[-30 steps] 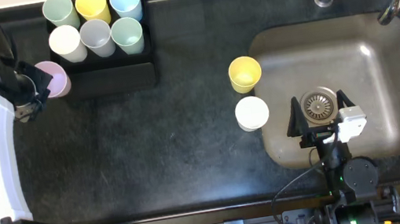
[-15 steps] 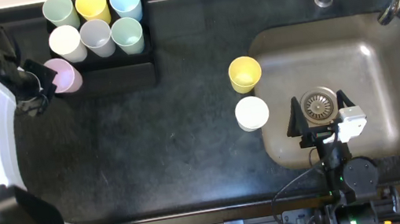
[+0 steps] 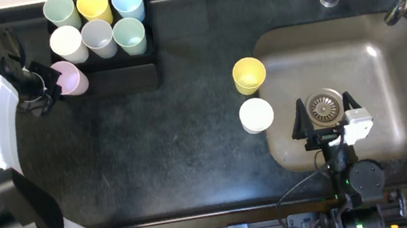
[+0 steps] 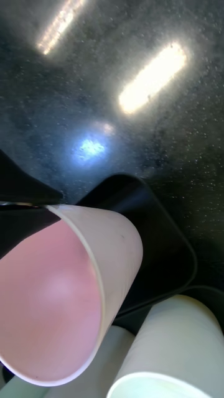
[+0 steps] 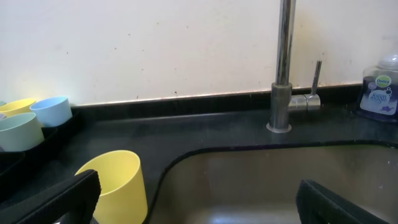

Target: Store Cups

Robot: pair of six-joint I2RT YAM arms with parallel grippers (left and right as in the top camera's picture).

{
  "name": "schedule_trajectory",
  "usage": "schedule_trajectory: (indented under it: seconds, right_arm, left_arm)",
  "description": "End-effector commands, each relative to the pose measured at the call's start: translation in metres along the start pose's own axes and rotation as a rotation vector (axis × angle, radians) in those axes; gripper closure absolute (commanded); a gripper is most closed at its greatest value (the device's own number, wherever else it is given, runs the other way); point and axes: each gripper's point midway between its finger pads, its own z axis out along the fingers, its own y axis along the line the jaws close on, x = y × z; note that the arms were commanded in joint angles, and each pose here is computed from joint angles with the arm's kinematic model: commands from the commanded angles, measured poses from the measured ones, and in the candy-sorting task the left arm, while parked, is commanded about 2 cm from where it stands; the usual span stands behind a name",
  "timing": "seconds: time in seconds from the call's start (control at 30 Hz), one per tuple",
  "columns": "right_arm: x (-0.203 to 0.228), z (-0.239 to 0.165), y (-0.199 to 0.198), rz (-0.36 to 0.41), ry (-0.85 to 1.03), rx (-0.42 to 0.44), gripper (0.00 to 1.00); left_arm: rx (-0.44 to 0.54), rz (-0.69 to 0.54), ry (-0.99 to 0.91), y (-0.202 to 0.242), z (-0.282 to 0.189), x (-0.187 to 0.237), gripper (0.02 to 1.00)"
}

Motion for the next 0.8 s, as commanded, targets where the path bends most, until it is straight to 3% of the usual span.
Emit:
schedule_trajectory:
  seconds: [0.03,0.67,0.7,0.8]
  right_arm:
    - [0.004,0.000,0.002,-0.007,0.003,-0.010,0.003]
    - [0.004,0.000,0.002,-0.007,0.003,-0.010,0.003]
    - [0.004,0.000,0.002,-0.007,0.002,-0.010,0.003]
    - [0.004,0.000,0.002,-0.007,0.002,-0.010,0.005]
  left_arm:
    - [-0.008,-0.008,0.005,0.004,0.007,-0.003,0.982]
    - [-0.062,-0.015,0.034,0.013,0.028,-0.003,0.980]
    - [-0.062,-0.015,0.035,0.013,0.028,-0.003,0.812]
    - [-0.062,-0.015,0.035,0.013,0.028,-0.003,0.018]
